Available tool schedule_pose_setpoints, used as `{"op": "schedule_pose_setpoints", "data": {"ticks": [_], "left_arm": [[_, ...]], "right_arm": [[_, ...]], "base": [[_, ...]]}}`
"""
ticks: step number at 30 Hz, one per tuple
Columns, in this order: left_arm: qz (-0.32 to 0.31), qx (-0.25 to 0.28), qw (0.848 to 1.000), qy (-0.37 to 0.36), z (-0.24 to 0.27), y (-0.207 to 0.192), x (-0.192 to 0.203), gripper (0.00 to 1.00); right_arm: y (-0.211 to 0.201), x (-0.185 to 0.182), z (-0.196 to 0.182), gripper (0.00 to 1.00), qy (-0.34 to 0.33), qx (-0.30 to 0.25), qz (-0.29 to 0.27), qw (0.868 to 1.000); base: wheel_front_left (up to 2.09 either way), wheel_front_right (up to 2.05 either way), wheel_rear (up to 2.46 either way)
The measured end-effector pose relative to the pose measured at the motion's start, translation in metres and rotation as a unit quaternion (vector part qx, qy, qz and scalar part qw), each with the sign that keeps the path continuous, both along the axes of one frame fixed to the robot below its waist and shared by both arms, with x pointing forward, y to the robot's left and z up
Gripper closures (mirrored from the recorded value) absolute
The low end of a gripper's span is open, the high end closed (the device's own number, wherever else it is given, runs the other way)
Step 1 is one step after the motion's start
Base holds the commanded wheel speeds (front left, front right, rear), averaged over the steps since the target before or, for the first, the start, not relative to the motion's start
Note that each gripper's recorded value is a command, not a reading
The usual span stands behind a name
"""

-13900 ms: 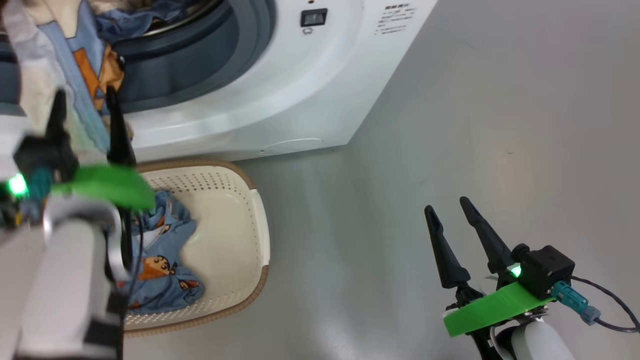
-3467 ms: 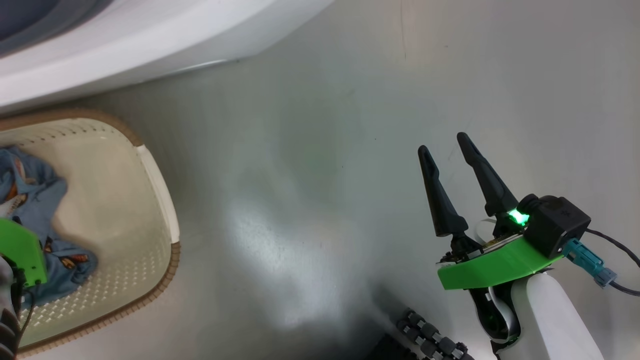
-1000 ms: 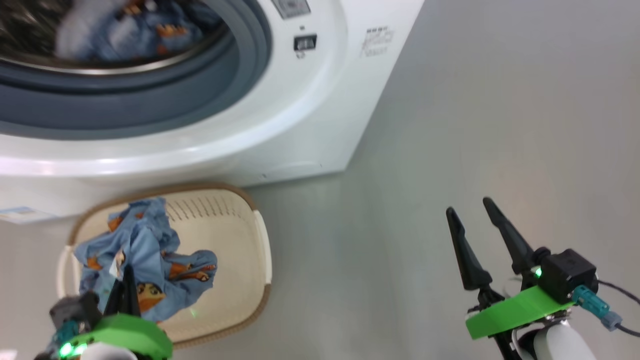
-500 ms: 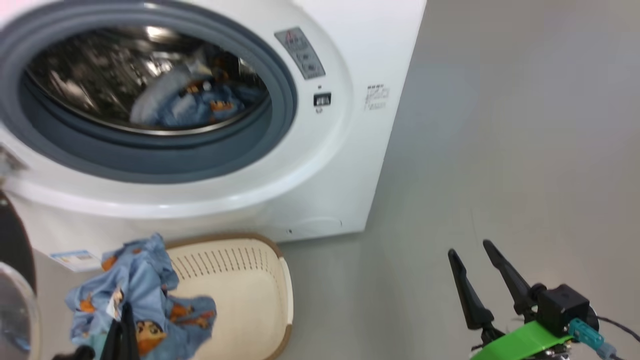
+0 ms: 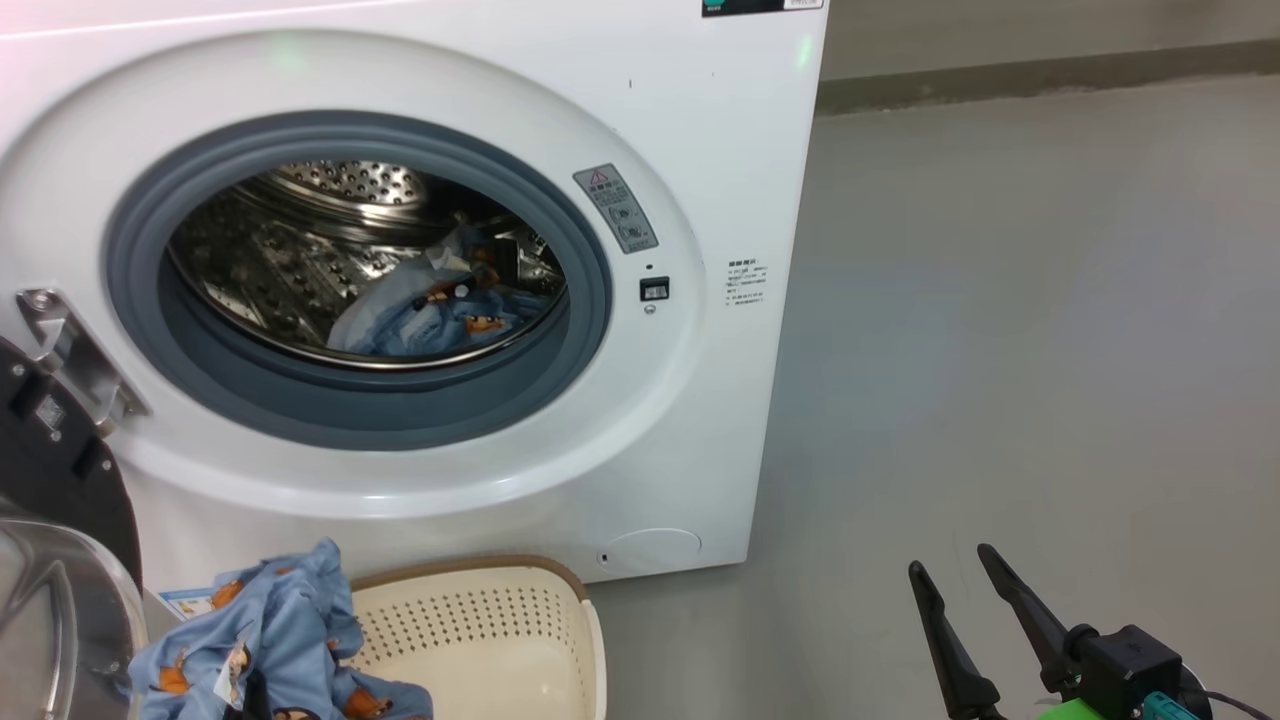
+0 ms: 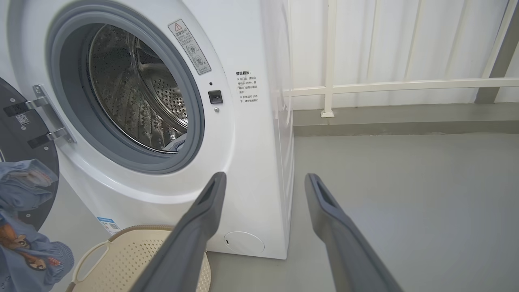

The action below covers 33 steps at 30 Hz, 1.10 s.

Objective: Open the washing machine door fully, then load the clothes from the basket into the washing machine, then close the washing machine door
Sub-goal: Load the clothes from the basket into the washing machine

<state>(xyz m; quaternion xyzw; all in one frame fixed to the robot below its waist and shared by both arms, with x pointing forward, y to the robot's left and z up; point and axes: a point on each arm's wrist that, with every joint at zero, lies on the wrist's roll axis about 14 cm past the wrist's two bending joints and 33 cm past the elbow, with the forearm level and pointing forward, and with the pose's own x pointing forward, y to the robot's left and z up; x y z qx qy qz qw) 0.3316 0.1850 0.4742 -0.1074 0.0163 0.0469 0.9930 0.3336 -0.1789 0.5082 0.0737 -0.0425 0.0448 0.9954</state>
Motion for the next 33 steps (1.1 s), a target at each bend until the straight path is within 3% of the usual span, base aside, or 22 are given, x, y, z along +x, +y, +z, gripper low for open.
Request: {"op": "schedule_pose_setpoints", "data": {"ticks": [19, 23, 33], "left_arm": [[-0.030, 0.003, 0.999, -0.035, 0.021, -0.014, 0.009, 1.00], [-0.044, 0.006, 0.998, -0.048, 0.028, -0.021, 0.027, 1.00], [-0.086, 0.030, 0.992, -0.088, 0.048, -0.044, 0.114, 1.00]], "right_arm": [[0.004, 0.000, -0.001, 0.00, 0.001, 0.003, 0.004, 1.000], [0.008, 0.001, -0.006, 0.00, 0.011, 0.011, 0.003, 1.000], [0.009, 0.029, -0.013, 0.00, 0.023, 0.024, -0.006, 0.999]], "base": [[0.00, 0.00, 0.00], [0.00, 0.00, 0.00], [0.00, 0.00, 0.00]]}}
